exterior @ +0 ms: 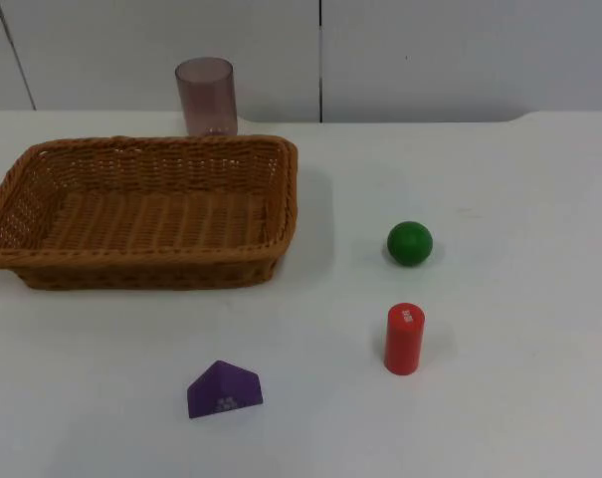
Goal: Pick up the basket with the left hand and place the triangular block into the basket with the right hand.
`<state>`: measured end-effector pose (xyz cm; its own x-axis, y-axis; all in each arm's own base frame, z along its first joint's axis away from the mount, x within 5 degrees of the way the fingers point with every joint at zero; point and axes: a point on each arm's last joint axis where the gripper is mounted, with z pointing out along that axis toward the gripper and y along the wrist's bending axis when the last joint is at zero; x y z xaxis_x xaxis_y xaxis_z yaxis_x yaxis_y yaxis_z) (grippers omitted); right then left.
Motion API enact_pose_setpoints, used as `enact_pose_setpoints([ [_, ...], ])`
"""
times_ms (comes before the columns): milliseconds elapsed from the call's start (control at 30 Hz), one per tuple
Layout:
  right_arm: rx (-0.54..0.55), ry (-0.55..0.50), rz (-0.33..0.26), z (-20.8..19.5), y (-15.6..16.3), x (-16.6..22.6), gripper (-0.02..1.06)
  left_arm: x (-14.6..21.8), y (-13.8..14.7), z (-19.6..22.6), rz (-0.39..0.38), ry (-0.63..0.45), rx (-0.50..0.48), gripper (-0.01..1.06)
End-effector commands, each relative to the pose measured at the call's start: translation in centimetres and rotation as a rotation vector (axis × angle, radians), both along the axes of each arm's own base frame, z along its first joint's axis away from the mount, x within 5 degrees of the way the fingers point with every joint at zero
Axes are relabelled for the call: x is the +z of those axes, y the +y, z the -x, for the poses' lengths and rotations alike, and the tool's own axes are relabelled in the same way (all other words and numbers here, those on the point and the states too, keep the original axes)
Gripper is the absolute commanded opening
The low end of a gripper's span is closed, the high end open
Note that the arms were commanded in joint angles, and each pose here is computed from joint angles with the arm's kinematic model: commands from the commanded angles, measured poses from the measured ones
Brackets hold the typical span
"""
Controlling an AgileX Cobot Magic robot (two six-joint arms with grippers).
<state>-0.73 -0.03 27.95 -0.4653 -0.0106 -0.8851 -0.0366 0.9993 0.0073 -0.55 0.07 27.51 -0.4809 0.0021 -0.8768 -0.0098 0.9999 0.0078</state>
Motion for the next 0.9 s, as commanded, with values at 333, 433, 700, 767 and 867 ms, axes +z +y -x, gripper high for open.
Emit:
enact_pose_setpoints([
  [333,-0.017,-0.178,-0.010,-1.3,-0.1,5.9,1.05,5.3,0.2,-3.3,0.073,-0.052,0.064,1.05],
  [433,-0.017,-0.223,-0.017,-3.2,0.0,8.6,1.05,8.2,0.2,-5.3,0.073,-0.087,0.061,1.05],
  [700,-0.014,-0.176,-0.022,-7.4,0.2,12.6,1.05,12.1,0.4,-11.2,0.051,-0.074,0.064,1.05],
  [767,-0.015,-0.164,-0.023,-8.1,0.3,12.9,1.05,12.2,0.3,-12.3,0.051,-0.067,0.063,1.05],
  [867,-0.015,-0.124,-0.023,-9.7,0.3,13.3,1.05,11.9,0.3,-15.2,0.052,-0.026,0.061,1.05],
])
